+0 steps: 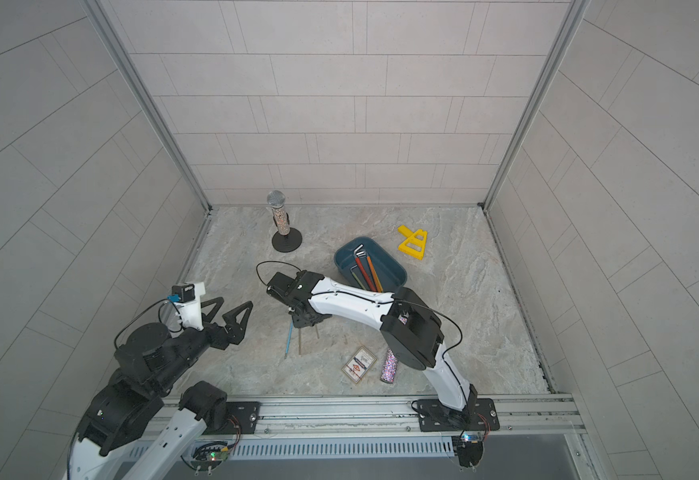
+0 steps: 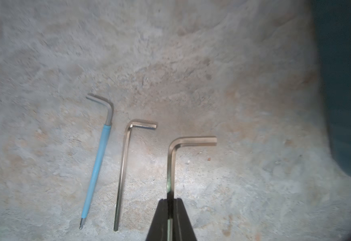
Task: Put the hex key on the desktop into the storage box
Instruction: Place the Allen key in the storage box.
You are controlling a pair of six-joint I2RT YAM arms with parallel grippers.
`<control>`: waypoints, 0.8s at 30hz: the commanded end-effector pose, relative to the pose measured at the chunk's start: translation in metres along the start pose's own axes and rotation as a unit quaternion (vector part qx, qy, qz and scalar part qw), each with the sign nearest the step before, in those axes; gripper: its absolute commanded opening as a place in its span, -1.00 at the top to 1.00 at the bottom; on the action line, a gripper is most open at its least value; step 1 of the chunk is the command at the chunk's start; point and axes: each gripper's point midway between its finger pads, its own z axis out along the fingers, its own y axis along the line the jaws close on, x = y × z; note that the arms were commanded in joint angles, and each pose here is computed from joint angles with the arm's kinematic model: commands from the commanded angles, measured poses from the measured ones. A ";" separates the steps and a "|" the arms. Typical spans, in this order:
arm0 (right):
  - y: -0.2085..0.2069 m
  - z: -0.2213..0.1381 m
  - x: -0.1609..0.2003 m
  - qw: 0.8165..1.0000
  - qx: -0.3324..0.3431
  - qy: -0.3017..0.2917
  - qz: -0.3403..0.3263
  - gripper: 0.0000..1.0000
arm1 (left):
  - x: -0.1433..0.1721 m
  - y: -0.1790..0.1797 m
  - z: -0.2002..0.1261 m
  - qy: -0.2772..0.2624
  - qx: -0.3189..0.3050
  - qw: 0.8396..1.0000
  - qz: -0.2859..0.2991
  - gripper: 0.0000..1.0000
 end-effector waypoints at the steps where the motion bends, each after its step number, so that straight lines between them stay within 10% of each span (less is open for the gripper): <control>1: -0.032 -0.025 -0.022 0.999 0.019 -0.027 0.007 1.00 | 0.001 -0.006 0.006 0.009 0.015 1.000 0.000 -0.94; 24: -0.192 0.010 -0.101 0.998 0.049 0.034 0.028 1.00 | 0.005 -0.009 0.012 0.023 0.024 0.999 -0.001 -0.94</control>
